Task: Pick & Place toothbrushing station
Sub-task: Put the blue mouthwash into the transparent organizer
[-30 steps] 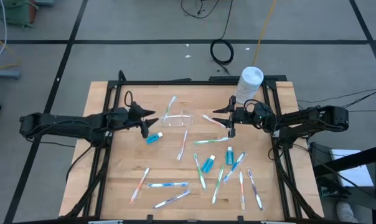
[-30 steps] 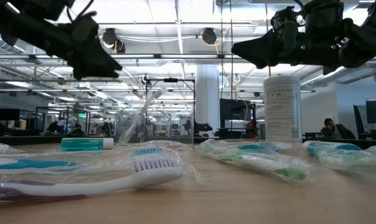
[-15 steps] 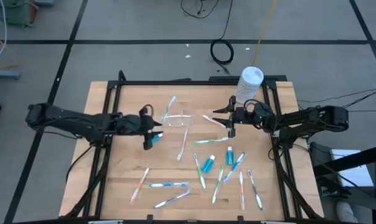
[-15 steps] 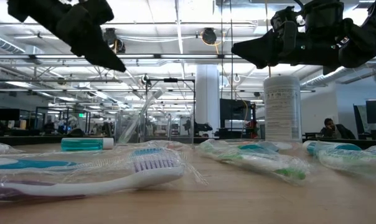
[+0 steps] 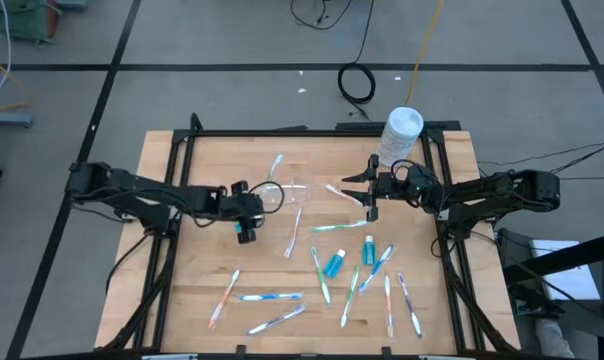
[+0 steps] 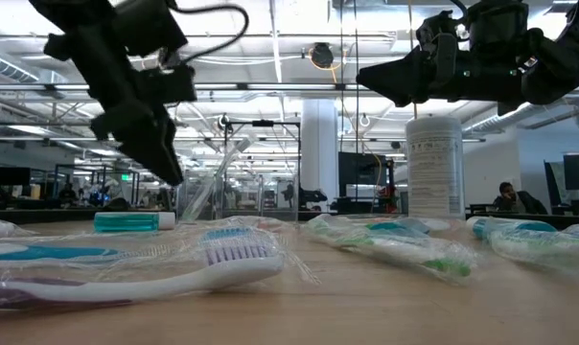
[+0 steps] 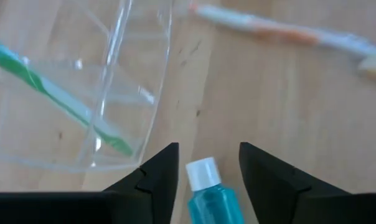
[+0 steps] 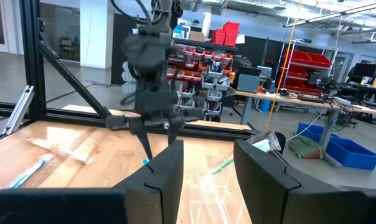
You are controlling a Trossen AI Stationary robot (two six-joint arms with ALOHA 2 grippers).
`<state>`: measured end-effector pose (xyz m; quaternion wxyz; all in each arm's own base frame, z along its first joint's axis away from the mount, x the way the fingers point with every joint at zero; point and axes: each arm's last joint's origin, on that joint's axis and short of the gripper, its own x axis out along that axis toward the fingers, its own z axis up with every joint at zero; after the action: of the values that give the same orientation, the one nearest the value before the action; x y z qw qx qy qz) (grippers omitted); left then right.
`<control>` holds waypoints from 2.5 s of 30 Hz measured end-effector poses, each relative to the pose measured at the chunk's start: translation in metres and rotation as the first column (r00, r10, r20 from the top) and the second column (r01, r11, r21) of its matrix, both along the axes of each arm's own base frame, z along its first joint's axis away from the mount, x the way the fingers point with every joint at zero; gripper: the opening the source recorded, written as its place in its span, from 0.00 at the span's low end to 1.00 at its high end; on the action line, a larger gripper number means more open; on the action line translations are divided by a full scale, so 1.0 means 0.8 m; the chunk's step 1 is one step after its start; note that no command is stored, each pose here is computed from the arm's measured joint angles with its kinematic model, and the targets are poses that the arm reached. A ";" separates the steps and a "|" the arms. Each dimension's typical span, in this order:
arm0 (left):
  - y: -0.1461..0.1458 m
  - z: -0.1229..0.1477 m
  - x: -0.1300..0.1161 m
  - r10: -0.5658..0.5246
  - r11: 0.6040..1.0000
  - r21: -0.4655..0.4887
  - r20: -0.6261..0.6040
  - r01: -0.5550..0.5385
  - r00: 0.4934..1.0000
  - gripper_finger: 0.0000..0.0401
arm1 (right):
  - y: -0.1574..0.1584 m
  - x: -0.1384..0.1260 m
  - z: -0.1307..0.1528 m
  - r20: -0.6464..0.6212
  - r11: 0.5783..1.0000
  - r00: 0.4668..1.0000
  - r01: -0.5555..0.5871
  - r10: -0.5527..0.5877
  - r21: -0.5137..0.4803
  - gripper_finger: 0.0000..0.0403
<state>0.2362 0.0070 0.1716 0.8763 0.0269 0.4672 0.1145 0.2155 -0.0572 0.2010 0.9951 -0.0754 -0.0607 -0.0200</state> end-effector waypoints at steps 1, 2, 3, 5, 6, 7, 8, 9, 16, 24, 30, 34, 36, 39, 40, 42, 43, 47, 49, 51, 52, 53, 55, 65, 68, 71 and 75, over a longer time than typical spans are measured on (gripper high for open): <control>0.002 -0.004 0.001 0.010 1.000 -0.002 -0.016 -0.010 1.000 0.46 | 0.000 0.000 0.000 0.000 1.000 1.000 0.000 0.000 0.000 0.33; 0.004 -0.008 0.002 0.024 1.000 -0.005 -0.029 -0.024 0.999 0.49 | 0.000 0.000 0.000 0.000 1.000 1.000 0.000 0.000 0.000 0.33; 0.006 -0.012 0.003 0.042 0.999 -0.011 -0.040 -0.042 0.998 0.50 | 0.000 0.000 0.000 0.000 1.000 1.000 0.000 0.000 0.000 0.33; 0.009 -0.018 0.003 0.081 0.996 -0.022 -0.061 -0.082 0.995 0.54 | 0.000 0.000 0.000 0.000 1.000 1.000 0.000 0.000 0.000 0.33; 0.011 -0.020 0.004 0.098 0.995 -0.027 -0.068 -0.100 0.993 0.55 | 0.000 0.000 0.000 0.000 1.000 1.000 0.000 0.000 0.000 0.33; 0.011 -0.022 0.004 0.111 0.993 -0.032 -0.074 -0.114 0.991 0.56 | 0.000 0.000 0.000 0.000 1.000 1.000 0.000 0.000 0.000 0.33; 0.012 -0.025 0.004 0.122 0.991 -0.037 -0.084 -0.126 0.989 0.56 | 0.000 0.000 0.000 0.000 1.000 1.000 0.000 0.000 0.000 0.33; 0.012 -0.027 0.004 0.133 0.990 -0.043 -0.092 -0.138 0.987 0.57 | 0.000 0.000 0.000 0.000 1.000 1.000 0.000 0.000 0.000 0.33; 0.010 -0.044 0.007 0.119 0.986 -0.101 -0.152 -0.135 0.981 0.53 | 0.000 0.000 0.000 -0.003 1.000 1.000 0.000 0.000 0.001 0.33; 0.009 -0.053 0.011 0.078 0.989 -0.109 -0.176 -0.098 0.981 0.41 | 0.000 0.000 0.000 -0.003 1.000 1.000 0.000 0.000 0.001 0.33; 0.009 -0.054 0.013 0.071 0.988 -0.123 -0.167 -0.092 0.983 0.32 | 0.000 0.000 0.000 -0.004 1.000 1.000 0.000 0.000 0.001 0.33; 0.007 -0.053 0.013 0.069 0.987 -0.134 -0.160 -0.091 0.985 0.28 | 0.000 0.000 0.000 -0.004 1.000 1.000 0.000 0.000 0.001 0.33; 0.005 -0.051 0.012 0.064 0.987 -0.134 -0.155 -0.085 0.986 0.26 | 0.000 0.000 -0.001 -0.004 1.000 1.000 0.000 0.000 0.002 0.33; 0.000 -0.046 0.012 0.047 0.988 -0.142 -0.141 -0.067 0.989 0.22 | 0.000 0.000 -0.001 -0.005 1.000 1.000 0.000 0.000 0.002 0.33; -0.002 -0.043 0.012 0.042 0.988 -0.142 -0.136 -0.061 0.990 0.22 | 0.000 0.000 -0.001 -0.006 1.000 1.000 0.000 0.000 0.002 0.33; -0.005 -0.034 0.017 0.032 0.989 -0.142 -0.103 -0.046 0.994 0.22 | 0.000 0.000 -0.001 -0.008 1.000 1.000 0.000 0.000 0.002 0.33; -0.007 -0.028 0.018 0.026 0.989 -0.143 -0.087 -0.038 0.996 0.22 | 0.000 0.000 -0.001 -0.009 1.000 1.000 -0.001 0.001 0.003 0.33; -0.017 0.006 0.028 -0.009 0.991 -0.133 0.025 0.012 1.000 0.23 | 0.000 0.000 -0.002 -0.013 1.000 1.000 0.000 0.000 0.004 0.33; -0.020 0.025 0.033 -0.009 0.993 -0.115 0.116 0.023 0.993 0.23 | 0.000 0.000 -0.002 -0.013 1.000 1.000 0.000 0.000 0.004 0.33; -0.020 0.046 0.040 -0.005 0.996 -0.085 0.257 0.028 0.966 0.23 | 0.000 0.000 -0.002 -0.013 1.000 1.000 0.000 0.000 0.004 0.33; -0.020 0.054 0.044 -0.013 0.998 -0.059 0.320 0.034 0.947 0.23 | 0.000 0.000 -0.002 -0.012 1.000 1.000 -0.001 0.001 0.004 0.33; -0.019 0.062 0.048 -0.023 0.999 -0.034 0.384 0.040 0.923 0.23 | 0.000 0.000 -0.002 -0.012 1.000 1.000 -0.001 0.001 0.004 0.33; -0.016 0.077 0.053 -0.048 0.999 0.017 0.482 0.046 0.875 0.23 | 0.000 0.000 -0.002 -0.012 1.000 1.000 -0.001 0.001 0.004 0.33; 0.029 0.095 0.056 0.096 0.973 0.085 0.691 -0.213 0.717 0.23 | 0.000 0.000 -0.002 -0.012 1.000 1.000 -0.003 0.003 0.003 0.33; 0.046 0.075 0.055 0.164 0.961 0.046 0.701 -0.273 0.694 0.23 | 0.000 0.000 -0.002 -0.013 1.000 1.000 -0.003 0.003 0.003 0.33; 0.060 0.051 0.053 0.197 0.949 0.027 0.726 -0.313 0.659 0.23 | 0.000 0.000 -0.001 -0.012 1.000 1.000 -0.003 0.003 0.003 0.33; 0.071 0.035 0.057 0.207 0.939 0.009 0.783 -0.344 0.586 0.23 | 0.000 0.000 -0.001 -0.009 1.000 1.000 -0.003 0.003 0.002 0.33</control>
<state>0.2815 0.0641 0.1998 0.9570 -0.0274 0.0350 0.2868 0.2155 -0.0570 0.1999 0.9955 -0.0742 -0.0564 -0.0182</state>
